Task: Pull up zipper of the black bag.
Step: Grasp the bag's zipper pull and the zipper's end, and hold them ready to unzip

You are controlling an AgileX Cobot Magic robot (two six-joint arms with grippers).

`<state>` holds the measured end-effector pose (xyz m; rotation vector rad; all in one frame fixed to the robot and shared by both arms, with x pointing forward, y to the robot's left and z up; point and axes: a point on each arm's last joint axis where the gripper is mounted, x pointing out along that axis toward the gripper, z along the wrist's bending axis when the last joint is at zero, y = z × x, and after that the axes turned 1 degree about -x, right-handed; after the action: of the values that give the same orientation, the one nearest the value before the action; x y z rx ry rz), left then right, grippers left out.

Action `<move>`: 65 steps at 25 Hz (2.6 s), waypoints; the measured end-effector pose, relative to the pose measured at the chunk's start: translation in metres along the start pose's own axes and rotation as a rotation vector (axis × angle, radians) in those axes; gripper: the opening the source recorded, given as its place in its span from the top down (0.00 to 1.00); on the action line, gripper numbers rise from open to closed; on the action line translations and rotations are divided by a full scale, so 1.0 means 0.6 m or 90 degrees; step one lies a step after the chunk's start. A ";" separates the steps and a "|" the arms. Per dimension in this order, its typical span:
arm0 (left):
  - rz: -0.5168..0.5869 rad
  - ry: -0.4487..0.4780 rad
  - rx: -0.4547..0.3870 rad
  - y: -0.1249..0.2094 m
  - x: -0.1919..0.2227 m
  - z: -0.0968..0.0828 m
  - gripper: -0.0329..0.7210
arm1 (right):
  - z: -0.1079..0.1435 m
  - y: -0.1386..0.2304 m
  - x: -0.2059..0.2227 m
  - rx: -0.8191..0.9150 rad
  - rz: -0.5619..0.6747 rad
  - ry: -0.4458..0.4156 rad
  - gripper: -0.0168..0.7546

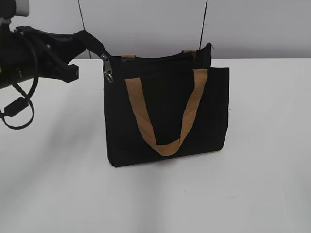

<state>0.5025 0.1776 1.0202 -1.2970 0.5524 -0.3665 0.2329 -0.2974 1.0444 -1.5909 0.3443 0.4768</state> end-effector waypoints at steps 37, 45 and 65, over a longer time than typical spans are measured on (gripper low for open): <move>-0.068 0.047 -0.001 -0.021 -0.005 -0.011 0.93 | 0.187 -0.218 0.345 -0.250 -0.028 -0.557 0.43; -0.096 0.055 -0.019 -0.027 -0.006 -0.013 0.93 | 0.240 -0.272 0.433 -0.274 -0.034 -0.580 0.43; -0.100 0.057 -0.029 -0.028 -0.006 -0.013 0.93 | 0.303 -0.260 0.510 -0.288 -0.007 -0.536 0.52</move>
<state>0.4957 0.1693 1.0361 -1.3767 0.5374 -0.5468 0.5572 -0.0845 1.0206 -1.6568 -0.4416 1.2149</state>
